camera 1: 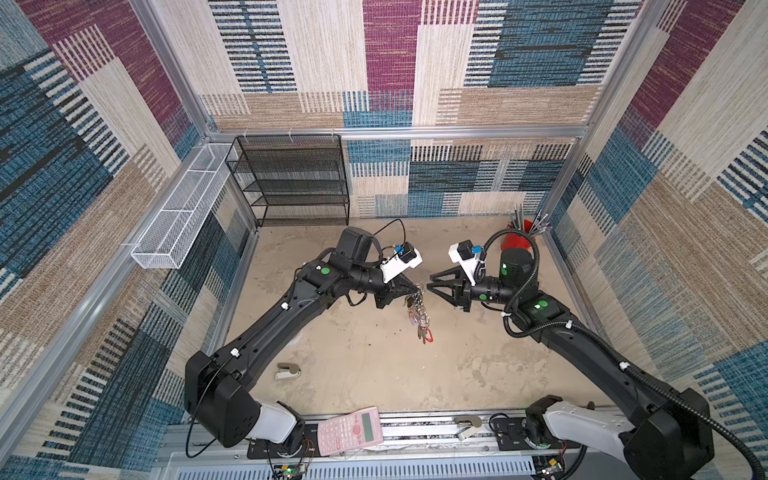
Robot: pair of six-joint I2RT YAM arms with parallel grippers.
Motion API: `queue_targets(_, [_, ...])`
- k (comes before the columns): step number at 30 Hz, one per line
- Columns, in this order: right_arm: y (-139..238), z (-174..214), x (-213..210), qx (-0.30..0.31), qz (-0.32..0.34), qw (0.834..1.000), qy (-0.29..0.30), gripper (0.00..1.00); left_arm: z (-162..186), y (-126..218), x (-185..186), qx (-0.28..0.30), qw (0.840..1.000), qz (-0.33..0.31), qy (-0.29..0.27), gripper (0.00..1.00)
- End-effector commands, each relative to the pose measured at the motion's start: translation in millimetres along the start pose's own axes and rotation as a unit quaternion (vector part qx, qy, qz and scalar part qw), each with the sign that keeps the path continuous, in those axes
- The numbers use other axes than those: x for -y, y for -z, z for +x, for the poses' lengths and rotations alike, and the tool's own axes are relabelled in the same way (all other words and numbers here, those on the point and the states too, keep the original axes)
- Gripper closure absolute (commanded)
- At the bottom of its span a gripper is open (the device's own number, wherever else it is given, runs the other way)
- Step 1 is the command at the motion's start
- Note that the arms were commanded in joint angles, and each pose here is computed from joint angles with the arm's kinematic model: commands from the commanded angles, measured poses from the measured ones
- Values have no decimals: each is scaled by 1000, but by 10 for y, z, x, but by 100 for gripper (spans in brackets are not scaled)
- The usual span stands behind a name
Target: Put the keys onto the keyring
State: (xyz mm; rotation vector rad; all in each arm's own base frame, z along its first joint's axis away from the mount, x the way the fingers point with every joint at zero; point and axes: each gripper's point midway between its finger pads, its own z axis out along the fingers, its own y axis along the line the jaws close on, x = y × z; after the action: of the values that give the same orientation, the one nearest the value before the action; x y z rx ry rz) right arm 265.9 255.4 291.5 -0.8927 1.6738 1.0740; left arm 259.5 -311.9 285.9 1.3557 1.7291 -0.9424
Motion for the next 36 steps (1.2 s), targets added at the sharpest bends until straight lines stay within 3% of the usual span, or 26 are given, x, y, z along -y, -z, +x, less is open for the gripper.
queue_targets(1, [0,-54,-26,14,-9,1000,-2,65,-236,44,13,56,998,1,-6,100])
queue_targets(15, [-42,-1,-109,17,-48,999,-5,70,-302,62,48,91,996,7,4,100])
queue_targets(32, [-32,41,-147,19,-60,998,-6,99,-353,47,-120,128,991,-16,28,100])
queue_targets(36, [-48,62,-135,18,-61,998,-8,100,-375,51,-105,142,989,-7,36,100])
